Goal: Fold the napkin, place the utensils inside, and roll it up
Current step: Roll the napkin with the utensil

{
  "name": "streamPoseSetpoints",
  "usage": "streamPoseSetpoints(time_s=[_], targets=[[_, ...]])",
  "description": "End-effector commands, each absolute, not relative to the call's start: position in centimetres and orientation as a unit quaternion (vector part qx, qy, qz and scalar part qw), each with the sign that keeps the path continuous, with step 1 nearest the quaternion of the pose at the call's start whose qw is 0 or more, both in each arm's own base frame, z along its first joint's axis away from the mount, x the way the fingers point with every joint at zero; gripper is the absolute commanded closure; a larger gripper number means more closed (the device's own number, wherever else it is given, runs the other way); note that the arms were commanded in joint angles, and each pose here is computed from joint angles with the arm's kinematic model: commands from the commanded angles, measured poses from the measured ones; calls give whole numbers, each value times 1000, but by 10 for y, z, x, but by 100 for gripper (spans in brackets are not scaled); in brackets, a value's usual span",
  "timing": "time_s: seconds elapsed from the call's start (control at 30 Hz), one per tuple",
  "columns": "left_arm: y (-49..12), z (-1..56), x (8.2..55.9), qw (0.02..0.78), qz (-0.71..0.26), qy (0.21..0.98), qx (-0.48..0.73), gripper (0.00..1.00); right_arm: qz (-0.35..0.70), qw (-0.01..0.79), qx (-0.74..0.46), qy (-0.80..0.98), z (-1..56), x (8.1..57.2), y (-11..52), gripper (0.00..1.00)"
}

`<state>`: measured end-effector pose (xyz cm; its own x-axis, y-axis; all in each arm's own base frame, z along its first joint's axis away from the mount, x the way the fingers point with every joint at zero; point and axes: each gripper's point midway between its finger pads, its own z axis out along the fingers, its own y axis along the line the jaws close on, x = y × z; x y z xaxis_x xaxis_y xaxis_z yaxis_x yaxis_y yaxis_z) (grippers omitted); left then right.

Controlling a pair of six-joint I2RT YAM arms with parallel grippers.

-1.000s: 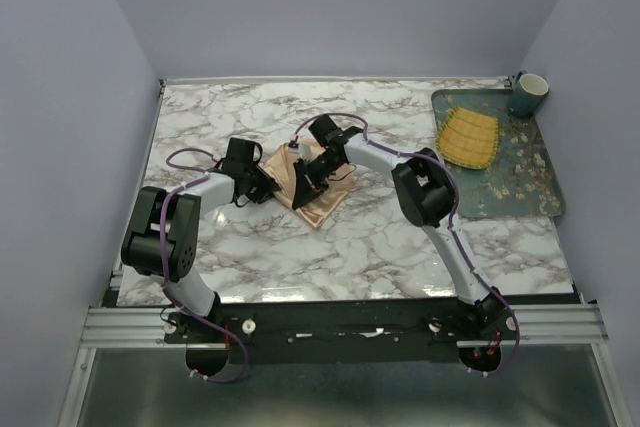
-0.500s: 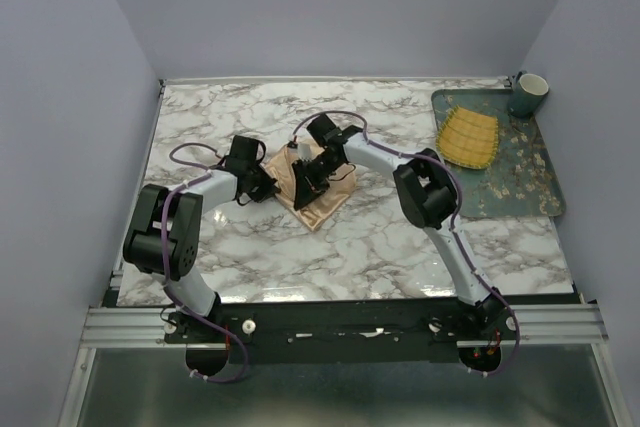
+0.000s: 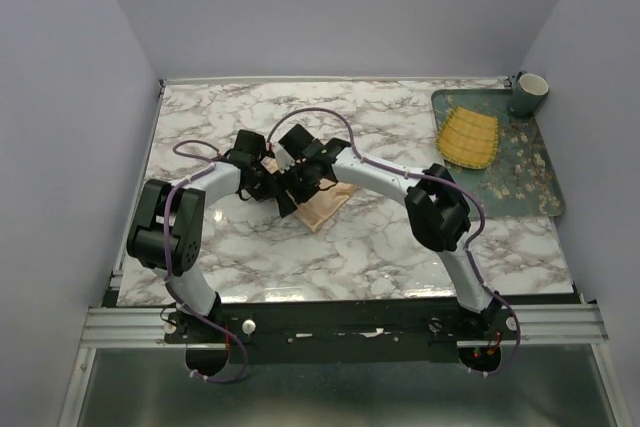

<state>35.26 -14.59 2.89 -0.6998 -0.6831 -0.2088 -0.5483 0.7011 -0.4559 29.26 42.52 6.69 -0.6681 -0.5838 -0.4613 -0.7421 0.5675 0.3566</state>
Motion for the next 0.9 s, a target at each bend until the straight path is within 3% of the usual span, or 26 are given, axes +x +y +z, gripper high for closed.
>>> streamPoseSetpoints(time_s=[0.0,0.37,0.5,0.63,0.73,0.87], targets=[[-144,24,342,153,-158,910,-351,100,196,227,-408,862,55,307,436,30],[-150,32,341,131,-164,910,-359,100,143,253,-426,857,33,303,438,50],[-149,30,341,129,-161,908,-364,100,156,248,-424,857,29,291,441,51],[-152,28,340,128,-170,906,-365,100,178,243,-416,858,27,283,444,60],[-152,30,341,130,-171,906,-365,100,164,242,-416,861,18,285,439,58],[-154,31,341,131,-175,905,-364,100,149,241,-422,861,10,286,433,43]])
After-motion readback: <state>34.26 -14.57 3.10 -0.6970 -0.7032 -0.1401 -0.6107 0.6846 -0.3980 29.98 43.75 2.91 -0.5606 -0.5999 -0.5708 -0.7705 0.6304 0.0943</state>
